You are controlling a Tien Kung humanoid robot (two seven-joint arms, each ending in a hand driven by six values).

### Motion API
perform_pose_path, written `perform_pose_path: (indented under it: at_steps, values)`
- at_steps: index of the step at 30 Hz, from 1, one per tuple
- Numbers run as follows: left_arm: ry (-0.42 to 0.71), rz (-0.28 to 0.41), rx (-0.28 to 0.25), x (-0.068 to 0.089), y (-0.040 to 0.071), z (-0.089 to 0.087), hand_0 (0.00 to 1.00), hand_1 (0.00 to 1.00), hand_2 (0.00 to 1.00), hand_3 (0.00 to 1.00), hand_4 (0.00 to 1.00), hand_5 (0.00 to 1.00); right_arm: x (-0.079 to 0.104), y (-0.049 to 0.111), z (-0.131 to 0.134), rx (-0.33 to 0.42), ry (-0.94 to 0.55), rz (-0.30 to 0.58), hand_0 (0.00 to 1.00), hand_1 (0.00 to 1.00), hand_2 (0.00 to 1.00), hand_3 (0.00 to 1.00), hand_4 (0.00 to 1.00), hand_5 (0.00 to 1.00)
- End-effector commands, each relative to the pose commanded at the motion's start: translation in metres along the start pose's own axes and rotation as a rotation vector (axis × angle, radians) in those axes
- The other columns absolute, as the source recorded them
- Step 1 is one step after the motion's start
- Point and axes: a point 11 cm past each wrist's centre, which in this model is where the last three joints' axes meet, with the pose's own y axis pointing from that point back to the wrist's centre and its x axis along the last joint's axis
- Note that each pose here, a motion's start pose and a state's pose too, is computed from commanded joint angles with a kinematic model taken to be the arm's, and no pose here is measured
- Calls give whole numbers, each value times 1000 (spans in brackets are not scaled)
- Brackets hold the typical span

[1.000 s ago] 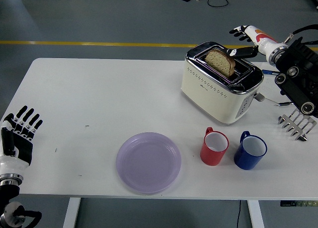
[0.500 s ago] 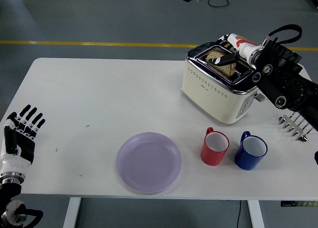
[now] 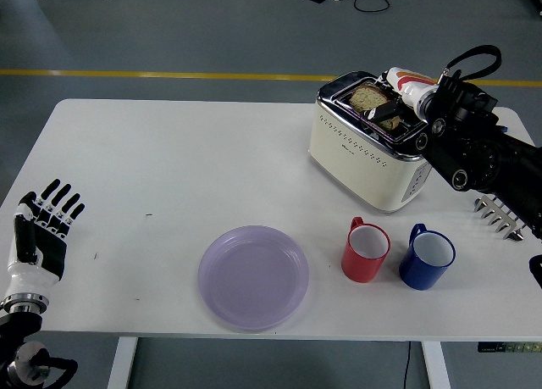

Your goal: Push plate across desktop,pick up the break from the machine,place the break in the plate

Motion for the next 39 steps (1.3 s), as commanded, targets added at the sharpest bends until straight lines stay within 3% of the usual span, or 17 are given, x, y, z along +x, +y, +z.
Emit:
perform_pose_path:
  at_steps: [4, 5, 10, 11, 22, 23, 27, 31, 39]
  values:
    - [0, -3, 5, -1, 0, -2, 786, 783, 815, 783, 487, 998, 2, 0, -4, -1, 17, 40, 386, 465, 462, 565, 708, 333]
    - [0, -3, 6, -1, 0, -2, 786, 785, 816, 783, 485, 998, 3, 0, -5, -1, 22, 51, 297, 376, 441, 480, 534, 209]
    - [1, -6, 8, -2, -1, -3, 786, 785, 816, 783, 485, 998, 9, 1, -10, 6, 48, 101, 297, 376, 441, 480, 534, 209]
    - [1, -6, 8, -2, -1, -3, 787, 785, 816, 782, 484, 998, 9, 1, -10, 6, 49, 103, 225, 323, 394, 447, 420, 95]
    - [1, -6, 2, -3, -2, -1, 787, 781, 816, 782, 484, 998, 16, 3, -7, 16, 113, 109, 224, 300, 378, 434, 381, 62]
    - [1, -6, 1, -3, -3, 0, 787, 780, 817, 782, 485, 998, 19, 3, -7, 18, 122, 114, 238, 276, 351, 415, 341, 19]
    - [0, -3, -2, -2, -3, 1, 787, 780, 817, 782, 485, 998, 42, 7, -6, 37, 156, 156, 238, 276, 351, 415, 341, 19]
    - [-1, 4, -5, 1, -2, 2, 787, 780, 817, 782, 485, 998, 78, 16, -10, 69, 195, 233, 249, 263, 340, 402, 328, 2]
    - [-8, 14, -17, 7, -2, 8, 787, 779, 817, 782, 485, 998, 145, 54, -31, 170, 263, 432, 247, 254, 328, 389, 317, 2]
